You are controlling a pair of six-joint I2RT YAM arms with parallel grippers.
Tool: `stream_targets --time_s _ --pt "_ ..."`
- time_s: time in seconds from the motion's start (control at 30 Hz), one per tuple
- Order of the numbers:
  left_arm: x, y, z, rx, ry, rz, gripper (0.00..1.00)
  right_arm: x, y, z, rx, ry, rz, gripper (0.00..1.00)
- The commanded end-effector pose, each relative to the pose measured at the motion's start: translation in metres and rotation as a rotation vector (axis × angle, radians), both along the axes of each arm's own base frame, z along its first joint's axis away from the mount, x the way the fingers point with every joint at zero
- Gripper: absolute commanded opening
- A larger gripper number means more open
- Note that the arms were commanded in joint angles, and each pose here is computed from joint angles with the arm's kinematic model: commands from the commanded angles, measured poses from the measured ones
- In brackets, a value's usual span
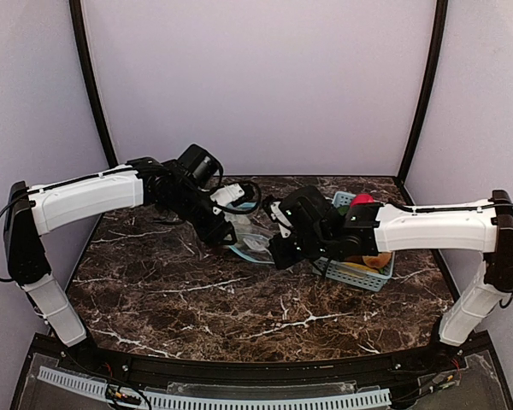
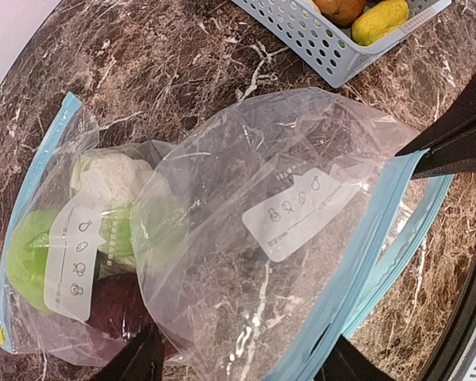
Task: Place the food in the zip-top bag and seal the zipper
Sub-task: Pass from the right arm to the left
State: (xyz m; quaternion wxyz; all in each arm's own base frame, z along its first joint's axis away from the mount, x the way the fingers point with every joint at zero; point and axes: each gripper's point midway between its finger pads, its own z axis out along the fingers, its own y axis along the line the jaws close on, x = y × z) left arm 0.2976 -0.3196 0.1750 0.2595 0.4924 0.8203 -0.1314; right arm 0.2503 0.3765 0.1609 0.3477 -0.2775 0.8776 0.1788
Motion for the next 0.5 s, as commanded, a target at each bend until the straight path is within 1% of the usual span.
stream_targets --time_s 0.0,0.07,0.2,0.37,0.47 --pt "-0.0077 0.0066 0.0110 -0.001 -0.025 -0.009 0.56 -0.0002 0.0022 0.0090 0.059 0.006 0.006 0.00" --pt "-0.0067 0.0058 0.0148 -0.010 -0.036 -0.008 0.47 -0.0006 0.0022 0.0080 0.060 0.011 0.007 0.00" --pt "-0.0063 0.0052 0.0178 -0.016 -0.046 -0.012 0.35 0.0001 0.0021 0.0068 0.059 0.014 0.006 0.00" --pt "-0.0075 0.0064 0.0169 -0.005 -0.044 -0.019 0.23 0.0033 0.0001 0.0088 0.054 -0.001 -0.007 0.00" --pt "-0.0081 0.0071 0.0167 -0.002 -0.037 -0.012 0.12 0.0049 -0.0009 0.0104 0.045 -0.020 -0.007 0.00"
